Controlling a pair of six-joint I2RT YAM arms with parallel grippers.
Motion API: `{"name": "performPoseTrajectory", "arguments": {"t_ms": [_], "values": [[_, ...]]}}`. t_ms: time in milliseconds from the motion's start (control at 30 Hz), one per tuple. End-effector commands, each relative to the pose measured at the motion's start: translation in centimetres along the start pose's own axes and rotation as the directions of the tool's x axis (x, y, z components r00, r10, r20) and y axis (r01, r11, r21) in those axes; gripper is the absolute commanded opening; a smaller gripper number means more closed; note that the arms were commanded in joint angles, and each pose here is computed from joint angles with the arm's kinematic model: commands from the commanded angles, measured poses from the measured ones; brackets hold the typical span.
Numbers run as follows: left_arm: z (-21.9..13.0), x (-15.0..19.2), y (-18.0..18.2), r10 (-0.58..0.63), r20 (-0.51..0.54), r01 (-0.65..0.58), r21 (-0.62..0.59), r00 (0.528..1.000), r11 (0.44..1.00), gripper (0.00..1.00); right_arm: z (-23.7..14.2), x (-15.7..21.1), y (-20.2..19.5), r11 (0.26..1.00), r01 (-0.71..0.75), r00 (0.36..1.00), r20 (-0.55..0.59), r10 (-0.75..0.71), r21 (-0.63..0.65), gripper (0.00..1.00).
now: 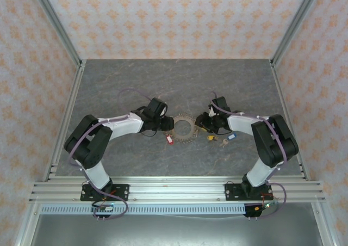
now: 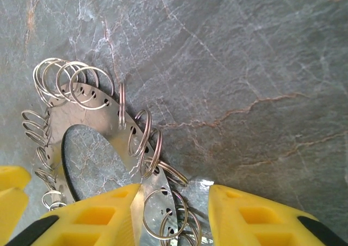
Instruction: Put the keys on the keyring
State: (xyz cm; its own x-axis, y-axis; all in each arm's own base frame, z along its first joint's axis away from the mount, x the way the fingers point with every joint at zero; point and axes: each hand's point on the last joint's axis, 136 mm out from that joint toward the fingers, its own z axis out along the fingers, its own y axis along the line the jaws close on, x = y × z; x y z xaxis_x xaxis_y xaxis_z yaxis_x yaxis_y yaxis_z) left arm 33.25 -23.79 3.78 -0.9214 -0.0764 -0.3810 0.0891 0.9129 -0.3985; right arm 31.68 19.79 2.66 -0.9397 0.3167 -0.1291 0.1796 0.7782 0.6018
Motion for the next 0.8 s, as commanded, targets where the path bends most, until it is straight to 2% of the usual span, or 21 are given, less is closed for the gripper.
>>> {"name": "performPoseTrajectory", "arguments": {"t_ms": [0,300,767], "values": [[0.4,0.3,-0.5,0.023,-0.038,-0.023,-0.002,0.999,1.000,0.40,1.2,0.7,0.7,0.998,0.029,0.998,-0.047,-0.031,-0.046,0.35],[1.5,1.0,1.0,0.029,-0.065,-0.032,-0.061,0.998,0.998,0.30,1.7,1.3,1.5,0.991,0.060,0.994,-0.080,-0.070,-0.120,0.35],[2.4,2.2,3.3,0.017,-0.098,-0.032,-0.155,0.995,0.987,0.14,2.3,1.0,1.3,0.984,0.028,0.997,-0.071,-0.041,-0.178,0.39]]}}
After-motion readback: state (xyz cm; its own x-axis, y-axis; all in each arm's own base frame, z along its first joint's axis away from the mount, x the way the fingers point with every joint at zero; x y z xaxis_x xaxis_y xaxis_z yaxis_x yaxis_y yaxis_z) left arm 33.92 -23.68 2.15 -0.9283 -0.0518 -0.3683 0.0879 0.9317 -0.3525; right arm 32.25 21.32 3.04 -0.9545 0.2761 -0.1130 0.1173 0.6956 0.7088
